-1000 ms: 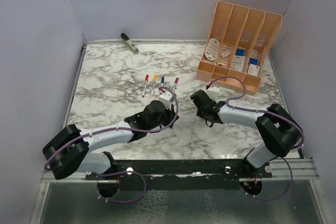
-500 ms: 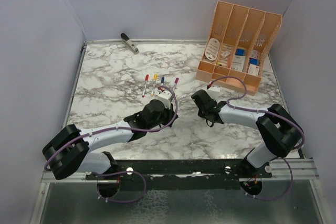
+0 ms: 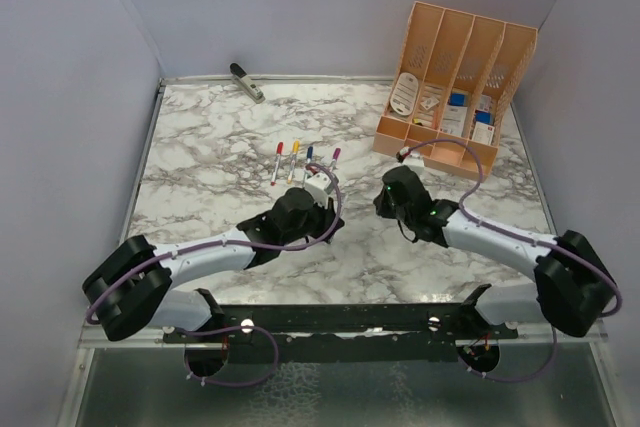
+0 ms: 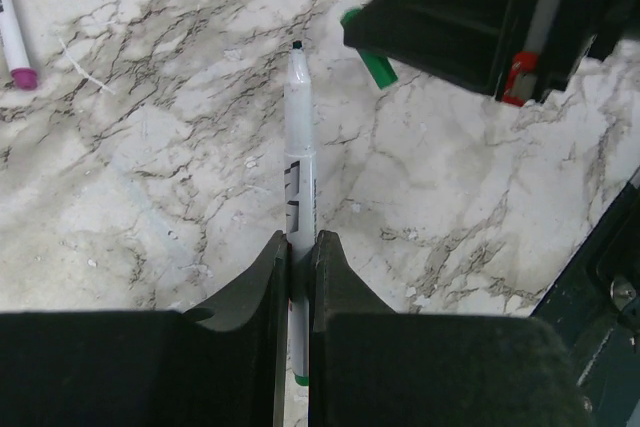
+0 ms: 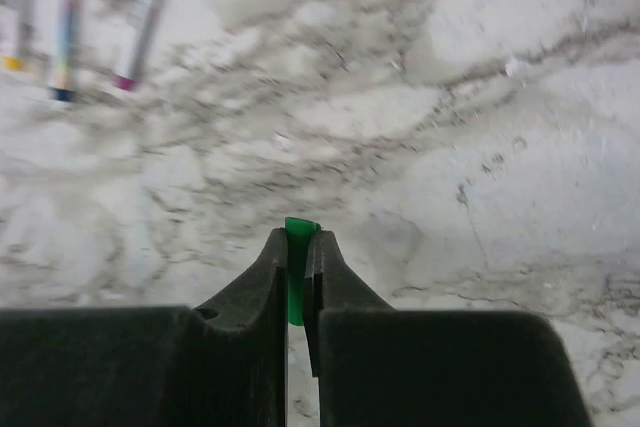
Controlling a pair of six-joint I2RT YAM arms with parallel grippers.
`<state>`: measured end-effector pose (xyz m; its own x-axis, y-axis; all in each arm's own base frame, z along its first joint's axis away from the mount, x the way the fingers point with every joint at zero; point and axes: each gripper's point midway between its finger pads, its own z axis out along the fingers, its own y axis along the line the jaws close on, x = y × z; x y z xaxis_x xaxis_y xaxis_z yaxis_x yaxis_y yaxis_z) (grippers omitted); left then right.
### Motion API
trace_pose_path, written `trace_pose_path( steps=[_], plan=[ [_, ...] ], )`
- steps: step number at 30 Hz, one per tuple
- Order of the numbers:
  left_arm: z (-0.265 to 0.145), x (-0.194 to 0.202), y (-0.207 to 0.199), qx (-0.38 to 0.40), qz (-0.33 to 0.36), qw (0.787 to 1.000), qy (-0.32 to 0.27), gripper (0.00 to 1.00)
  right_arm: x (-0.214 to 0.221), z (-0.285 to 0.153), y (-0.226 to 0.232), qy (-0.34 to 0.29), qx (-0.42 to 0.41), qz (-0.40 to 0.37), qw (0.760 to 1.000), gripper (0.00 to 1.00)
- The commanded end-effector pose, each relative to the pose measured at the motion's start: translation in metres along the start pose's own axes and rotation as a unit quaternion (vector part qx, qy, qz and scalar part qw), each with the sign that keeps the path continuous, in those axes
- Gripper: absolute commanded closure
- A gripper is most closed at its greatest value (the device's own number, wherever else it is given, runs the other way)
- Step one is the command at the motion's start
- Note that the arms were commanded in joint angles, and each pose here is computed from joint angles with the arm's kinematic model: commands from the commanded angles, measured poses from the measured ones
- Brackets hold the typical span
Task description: Insert the pens into the pen caps
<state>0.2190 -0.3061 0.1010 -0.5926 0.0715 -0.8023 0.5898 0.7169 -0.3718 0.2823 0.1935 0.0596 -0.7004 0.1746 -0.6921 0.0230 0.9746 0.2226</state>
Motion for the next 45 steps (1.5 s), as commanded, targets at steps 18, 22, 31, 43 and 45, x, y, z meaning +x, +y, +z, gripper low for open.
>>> trace_pose_path(
  steps=[18,22,31,43,45],
  plan=[
    [-0.059,-0.057,-0.084,0.233,0.067,0.959,-0.149,1.0,-0.16,-0.189,0.101,-0.398,-0.419,0.06,0.814,0.99],
    [-0.056,-0.059,-0.089,0.243,0.063,0.957,-0.144,1.0,-0.156,-0.21,0.107,-0.414,-0.467,0.056,0.779,0.99],
    [-0.062,-0.071,-0.096,0.252,0.056,0.953,-0.157,1.0,-0.146,-0.228,0.114,-0.413,-0.515,0.043,0.75,0.99],
    [-0.083,-0.096,-0.109,0.276,0.033,0.94,-0.2,1.0,-0.132,-0.245,0.119,-0.408,-0.563,0.024,0.718,0.99],
    [-0.083,-0.097,-0.109,0.275,0.033,0.939,-0.202,1.0,-0.131,-0.245,0.119,-0.407,-0.563,0.025,0.719,0.99]
  ],
)
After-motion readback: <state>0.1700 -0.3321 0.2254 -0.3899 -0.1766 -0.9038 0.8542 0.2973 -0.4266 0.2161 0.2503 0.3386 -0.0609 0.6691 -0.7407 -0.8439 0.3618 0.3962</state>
